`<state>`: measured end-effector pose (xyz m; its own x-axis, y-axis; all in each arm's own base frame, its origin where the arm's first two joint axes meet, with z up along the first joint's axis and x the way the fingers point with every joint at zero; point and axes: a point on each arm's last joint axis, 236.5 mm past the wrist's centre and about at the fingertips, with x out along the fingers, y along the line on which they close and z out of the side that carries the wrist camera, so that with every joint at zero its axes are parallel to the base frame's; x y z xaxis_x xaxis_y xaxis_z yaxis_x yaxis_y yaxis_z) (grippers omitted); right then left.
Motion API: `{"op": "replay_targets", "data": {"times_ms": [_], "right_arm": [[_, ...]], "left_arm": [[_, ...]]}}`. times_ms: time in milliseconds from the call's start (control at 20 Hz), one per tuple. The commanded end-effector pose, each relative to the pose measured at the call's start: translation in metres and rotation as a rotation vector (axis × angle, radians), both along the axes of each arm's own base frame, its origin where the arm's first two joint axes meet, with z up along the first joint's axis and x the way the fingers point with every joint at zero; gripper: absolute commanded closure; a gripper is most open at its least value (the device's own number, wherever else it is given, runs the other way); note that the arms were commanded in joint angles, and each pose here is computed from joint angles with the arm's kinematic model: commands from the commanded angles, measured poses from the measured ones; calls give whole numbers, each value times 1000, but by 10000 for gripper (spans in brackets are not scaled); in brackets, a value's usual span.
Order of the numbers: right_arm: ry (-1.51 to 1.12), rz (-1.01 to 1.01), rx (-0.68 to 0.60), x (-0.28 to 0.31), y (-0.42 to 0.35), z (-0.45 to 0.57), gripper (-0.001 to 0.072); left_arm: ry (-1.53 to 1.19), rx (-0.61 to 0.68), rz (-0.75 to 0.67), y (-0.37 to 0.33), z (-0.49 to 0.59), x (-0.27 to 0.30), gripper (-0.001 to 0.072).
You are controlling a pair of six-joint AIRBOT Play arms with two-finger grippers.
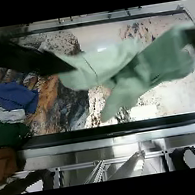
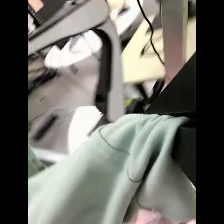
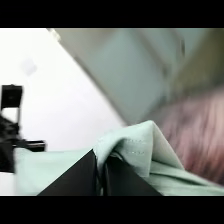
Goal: Fold the shirts.
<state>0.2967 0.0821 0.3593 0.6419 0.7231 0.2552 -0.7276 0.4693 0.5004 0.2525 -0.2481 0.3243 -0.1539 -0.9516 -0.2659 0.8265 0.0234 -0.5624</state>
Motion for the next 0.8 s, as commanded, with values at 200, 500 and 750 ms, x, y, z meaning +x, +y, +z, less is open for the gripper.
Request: {"op": "replay_targets", "data": {"times_ms": [200, 500, 750], "right_arm": [[-484, -379, -325, -105, 35, 135, 687], [130, -389, -109, 14, -61, 6, 688], [712, -159, -62, 49, -60, -215, 688]], "left_arm": [[-621, -23, 401, 60, 145, -75, 683], [-107, -159, 834, 162, 39, 73, 683], [444, -175, 763, 163, -134, 109, 689]]}}
